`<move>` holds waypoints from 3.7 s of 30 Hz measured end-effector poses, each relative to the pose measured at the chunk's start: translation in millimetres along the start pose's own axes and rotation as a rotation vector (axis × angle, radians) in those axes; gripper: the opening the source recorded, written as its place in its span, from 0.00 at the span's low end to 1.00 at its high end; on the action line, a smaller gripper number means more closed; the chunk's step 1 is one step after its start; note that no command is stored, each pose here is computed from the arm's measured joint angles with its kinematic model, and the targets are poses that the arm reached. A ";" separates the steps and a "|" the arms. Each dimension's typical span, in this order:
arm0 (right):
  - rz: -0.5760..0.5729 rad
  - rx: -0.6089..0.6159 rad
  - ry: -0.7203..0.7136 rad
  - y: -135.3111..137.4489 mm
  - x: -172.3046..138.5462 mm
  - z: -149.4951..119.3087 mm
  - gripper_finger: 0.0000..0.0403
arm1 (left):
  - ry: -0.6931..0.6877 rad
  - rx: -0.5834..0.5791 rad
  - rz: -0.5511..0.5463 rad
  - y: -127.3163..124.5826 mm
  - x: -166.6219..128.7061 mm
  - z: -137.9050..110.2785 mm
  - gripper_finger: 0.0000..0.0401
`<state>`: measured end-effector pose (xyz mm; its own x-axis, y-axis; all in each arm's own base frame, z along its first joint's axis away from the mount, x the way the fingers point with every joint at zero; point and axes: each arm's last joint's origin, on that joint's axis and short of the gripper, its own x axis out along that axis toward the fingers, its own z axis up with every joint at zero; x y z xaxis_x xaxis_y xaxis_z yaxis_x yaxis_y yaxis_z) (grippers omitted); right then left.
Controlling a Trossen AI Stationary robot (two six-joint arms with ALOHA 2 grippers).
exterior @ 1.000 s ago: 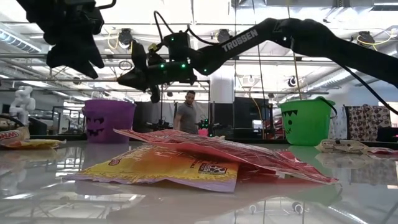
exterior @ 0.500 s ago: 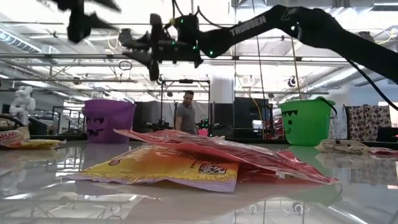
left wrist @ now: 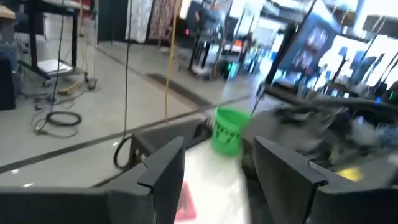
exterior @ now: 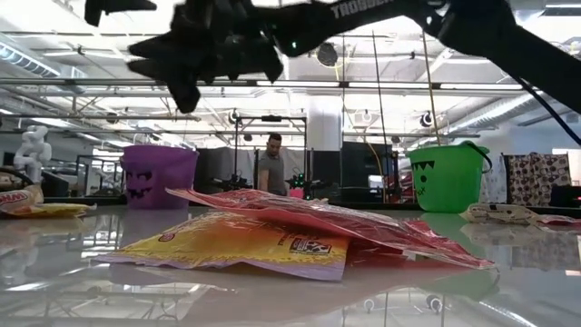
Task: Sort candy by brand, put in halloween buckets
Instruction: Put the yellow candy into the top violet bucket
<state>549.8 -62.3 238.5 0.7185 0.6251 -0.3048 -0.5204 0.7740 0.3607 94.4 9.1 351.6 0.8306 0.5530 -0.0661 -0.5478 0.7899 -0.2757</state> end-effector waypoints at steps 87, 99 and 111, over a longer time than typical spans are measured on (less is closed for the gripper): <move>-0.881 -0.079 -0.264 -84.9 -38.9 -7.6 0.00 | 0.320 -0.080 -0.154 -14.5 20.1 -27.9 0.49; -0.896 -0.103 -0.247 -95.2 -43.0 -14.3 0.17 | 0.310 -0.112 -0.016 -18.1 32.3 -34.7 0.49; -0.900 -0.066 -0.163 -76.0 -59.4 4.2 0.32 | 0.292 -0.067 0.030 -22.1 40.5 -37.7 0.49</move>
<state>548.6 -158.7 232.9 0.9192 -0.2342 -0.3167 0.2453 0.9694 -0.0051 143.9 4.1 318.9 0.8132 0.4682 -0.3457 -0.5726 0.7500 -0.3312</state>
